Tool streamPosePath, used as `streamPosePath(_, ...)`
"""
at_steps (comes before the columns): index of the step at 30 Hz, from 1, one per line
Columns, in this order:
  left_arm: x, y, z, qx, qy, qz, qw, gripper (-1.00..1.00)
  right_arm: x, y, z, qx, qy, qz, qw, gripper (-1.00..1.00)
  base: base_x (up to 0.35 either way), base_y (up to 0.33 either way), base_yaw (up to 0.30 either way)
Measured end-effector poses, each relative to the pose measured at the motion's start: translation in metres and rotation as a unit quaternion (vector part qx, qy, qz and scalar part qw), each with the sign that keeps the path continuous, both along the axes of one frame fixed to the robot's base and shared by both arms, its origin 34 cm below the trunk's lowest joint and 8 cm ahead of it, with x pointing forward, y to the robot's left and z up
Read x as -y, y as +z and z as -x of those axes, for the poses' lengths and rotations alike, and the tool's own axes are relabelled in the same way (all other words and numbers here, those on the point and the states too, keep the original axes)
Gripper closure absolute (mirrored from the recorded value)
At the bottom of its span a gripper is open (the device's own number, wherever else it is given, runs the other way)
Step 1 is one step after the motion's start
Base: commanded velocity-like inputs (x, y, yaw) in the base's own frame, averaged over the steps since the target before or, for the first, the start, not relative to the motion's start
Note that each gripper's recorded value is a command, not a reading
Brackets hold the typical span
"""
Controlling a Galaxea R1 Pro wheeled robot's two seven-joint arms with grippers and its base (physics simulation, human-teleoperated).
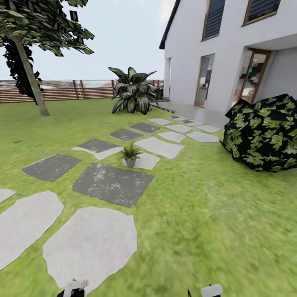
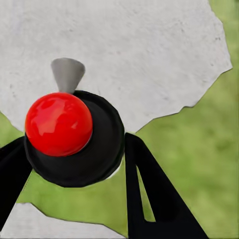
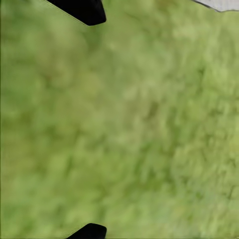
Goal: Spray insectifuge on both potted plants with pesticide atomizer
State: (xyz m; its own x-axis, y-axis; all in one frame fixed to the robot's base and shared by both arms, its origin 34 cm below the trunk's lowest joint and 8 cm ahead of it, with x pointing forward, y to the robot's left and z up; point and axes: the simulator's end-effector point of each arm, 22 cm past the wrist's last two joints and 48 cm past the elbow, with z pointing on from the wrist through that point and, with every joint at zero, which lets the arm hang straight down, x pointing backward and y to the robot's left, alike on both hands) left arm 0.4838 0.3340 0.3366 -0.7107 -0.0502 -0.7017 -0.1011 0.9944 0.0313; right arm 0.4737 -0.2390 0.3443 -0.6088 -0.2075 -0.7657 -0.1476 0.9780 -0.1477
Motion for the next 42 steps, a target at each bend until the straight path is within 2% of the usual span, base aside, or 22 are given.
streamPosePath(42,0.0,-0.0001,0.0002,0.0,0.0,0.0,1.0,1.0,-0.0005,-0.0001,0.0001,0.0,0.0,0.0,1.0,-1.0,0.341,0.072,0.0)
